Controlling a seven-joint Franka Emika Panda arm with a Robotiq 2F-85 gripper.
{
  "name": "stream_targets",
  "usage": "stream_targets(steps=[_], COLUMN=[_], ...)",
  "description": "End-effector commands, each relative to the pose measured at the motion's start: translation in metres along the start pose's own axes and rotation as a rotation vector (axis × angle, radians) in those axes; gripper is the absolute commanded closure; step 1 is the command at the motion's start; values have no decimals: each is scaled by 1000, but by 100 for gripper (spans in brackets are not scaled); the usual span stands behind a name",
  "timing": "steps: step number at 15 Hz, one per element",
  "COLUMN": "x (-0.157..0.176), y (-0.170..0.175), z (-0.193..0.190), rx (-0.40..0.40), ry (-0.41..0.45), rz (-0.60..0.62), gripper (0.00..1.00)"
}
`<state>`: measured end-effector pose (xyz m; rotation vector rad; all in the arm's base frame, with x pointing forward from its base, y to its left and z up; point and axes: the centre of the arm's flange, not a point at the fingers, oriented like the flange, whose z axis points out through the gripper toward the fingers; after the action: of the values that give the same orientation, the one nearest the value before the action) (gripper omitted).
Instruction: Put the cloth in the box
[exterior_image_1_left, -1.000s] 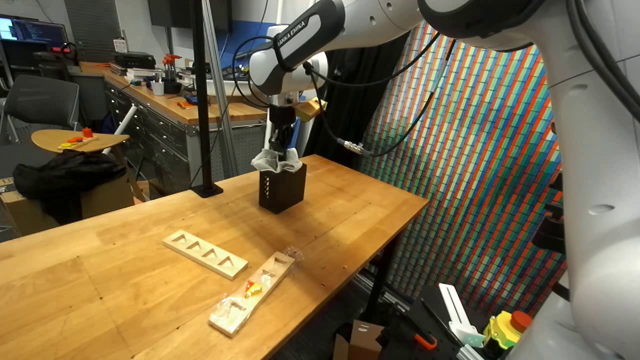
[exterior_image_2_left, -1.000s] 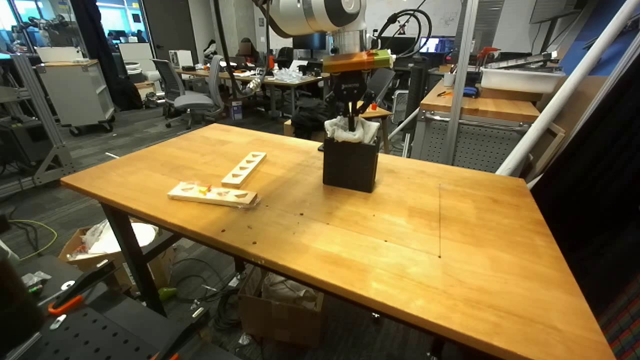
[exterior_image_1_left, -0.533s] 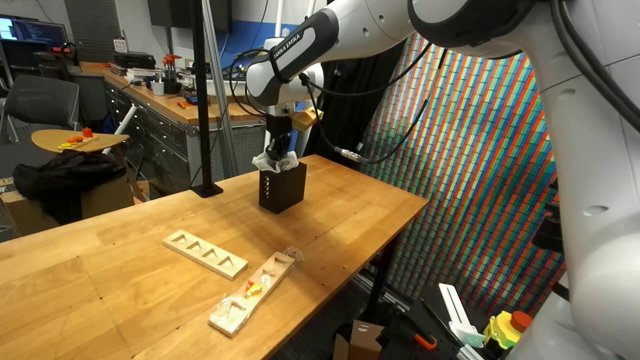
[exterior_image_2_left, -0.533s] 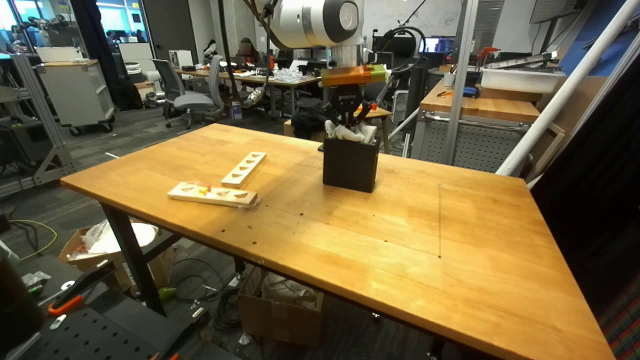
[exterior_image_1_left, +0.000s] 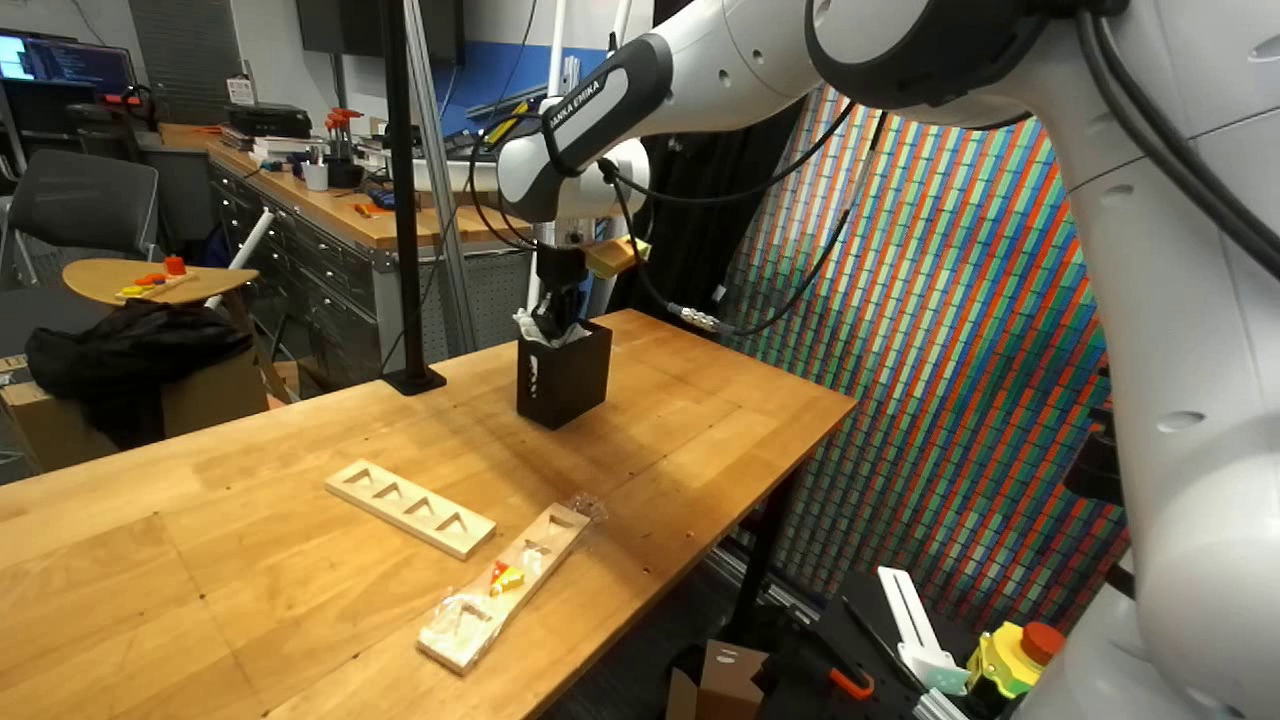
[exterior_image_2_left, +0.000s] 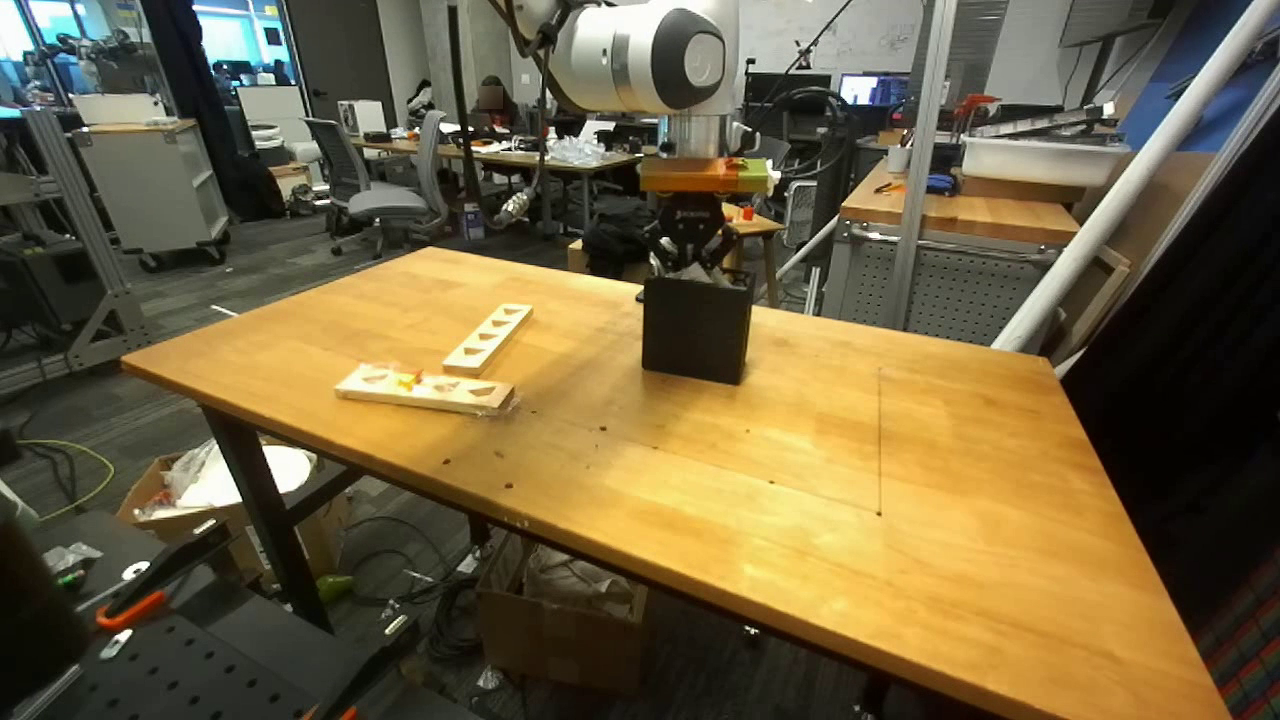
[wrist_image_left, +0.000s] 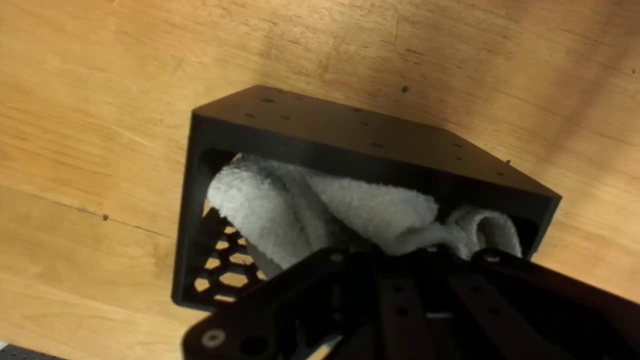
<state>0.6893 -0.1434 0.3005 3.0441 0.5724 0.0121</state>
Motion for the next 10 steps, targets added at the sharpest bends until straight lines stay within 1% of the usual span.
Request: stream_targets(steps=[1, 6, 10], x=[-6, -3, -3], y=[1, 6, 8], z=[-4, -2, 10], rx=[62, 43, 63], ry=[6, -27, -45], rz=[75, 110, 115], gripper=[98, 98, 98])
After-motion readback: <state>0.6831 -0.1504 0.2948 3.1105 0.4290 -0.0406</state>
